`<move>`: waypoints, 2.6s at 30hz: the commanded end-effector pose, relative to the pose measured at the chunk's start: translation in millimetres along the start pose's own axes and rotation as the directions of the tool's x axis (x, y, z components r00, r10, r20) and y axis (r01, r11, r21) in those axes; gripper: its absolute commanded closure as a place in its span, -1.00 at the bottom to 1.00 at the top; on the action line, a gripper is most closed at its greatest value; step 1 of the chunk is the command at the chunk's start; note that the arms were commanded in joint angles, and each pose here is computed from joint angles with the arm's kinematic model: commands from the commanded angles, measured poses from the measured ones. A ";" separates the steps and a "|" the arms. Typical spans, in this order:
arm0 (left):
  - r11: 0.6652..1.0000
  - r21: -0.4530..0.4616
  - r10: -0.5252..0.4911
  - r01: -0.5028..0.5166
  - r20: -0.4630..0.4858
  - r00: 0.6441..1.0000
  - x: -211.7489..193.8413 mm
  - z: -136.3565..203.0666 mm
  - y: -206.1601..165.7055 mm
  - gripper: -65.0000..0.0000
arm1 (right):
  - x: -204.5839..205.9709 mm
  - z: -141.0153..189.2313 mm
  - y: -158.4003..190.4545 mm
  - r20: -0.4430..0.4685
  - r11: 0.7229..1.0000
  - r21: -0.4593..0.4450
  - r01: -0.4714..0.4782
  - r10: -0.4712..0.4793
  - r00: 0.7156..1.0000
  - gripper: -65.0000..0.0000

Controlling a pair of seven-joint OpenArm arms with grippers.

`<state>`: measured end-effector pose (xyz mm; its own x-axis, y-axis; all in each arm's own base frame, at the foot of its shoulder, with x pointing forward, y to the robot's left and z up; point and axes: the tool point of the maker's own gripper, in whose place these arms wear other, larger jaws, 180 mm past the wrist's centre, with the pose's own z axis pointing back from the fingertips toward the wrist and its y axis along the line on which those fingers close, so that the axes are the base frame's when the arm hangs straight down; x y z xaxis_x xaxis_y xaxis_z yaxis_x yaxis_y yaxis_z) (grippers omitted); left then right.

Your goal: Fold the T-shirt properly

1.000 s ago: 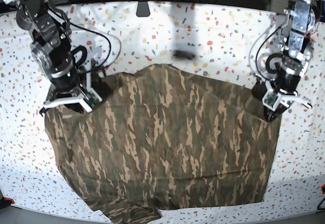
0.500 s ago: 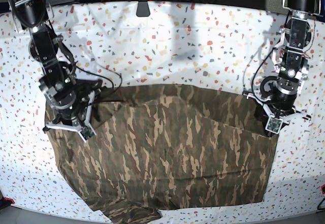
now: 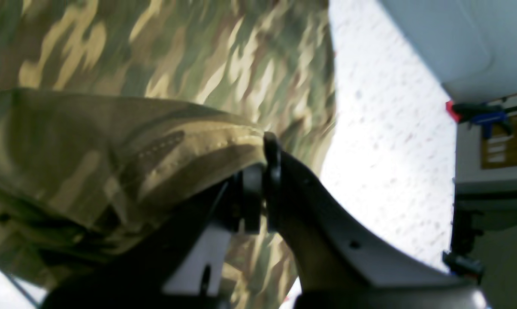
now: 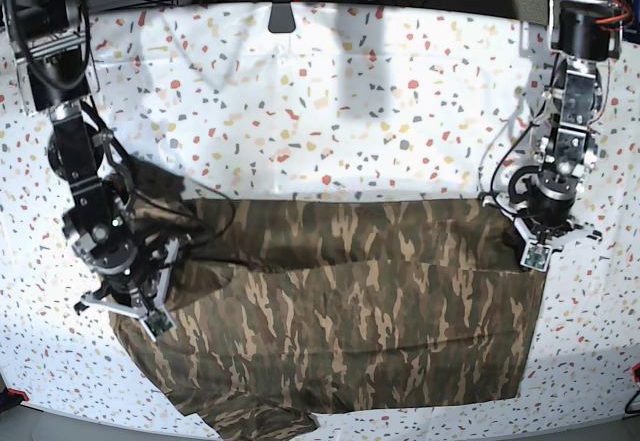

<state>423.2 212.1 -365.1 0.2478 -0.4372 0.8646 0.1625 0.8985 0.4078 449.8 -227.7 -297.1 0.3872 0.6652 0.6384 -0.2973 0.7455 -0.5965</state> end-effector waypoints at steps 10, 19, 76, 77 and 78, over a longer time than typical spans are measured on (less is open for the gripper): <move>0.999 0.043 -0.005 0.001 0.073 0.997 29.3 -10.5 19.7 1.00 | 37.0 -5.8 -23.7 0.075 0.995 0.047 -0.084 0.080 0.994 1.00; 0.999 0.042 -0.004 0.001 0.068 0.998 27.7 -10.2 19.2 1.00 | 62.8 -22.4 30.2 0.130 0.929 0.151 -0.338 0.320 0.938 1.00; 0.938 0.188 -0.290 0.292 -0.037 0.956 20.7 -8.5 48.1 -0.05 | 46.6 -68.8 8.4 -0.125 0.921 -0.031 -0.388 0.381 0.916 1.00; 0.939 0.187 -0.287 0.289 -0.037 0.957 20.4 -8.4 47.7 -0.05 | 46.9 -68.8 8.3 -0.125 0.921 -0.032 -0.388 0.381 0.916 1.00; 0.939 0.185 -0.287 0.289 -0.038 0.957 19.2 -7.9 47.0 -0.05 | 47.7 -68.8 8.4 -0.122 0.921 -0.033 -0.388 0.382 0.916 1.00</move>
<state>432.4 240.6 -355.0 0.2739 -0.6693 0.6907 0.0957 0.7335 0.6729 509.3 -190.6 -334.7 0.3655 0.8903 0.2716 -0.4572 0.4258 -0.7808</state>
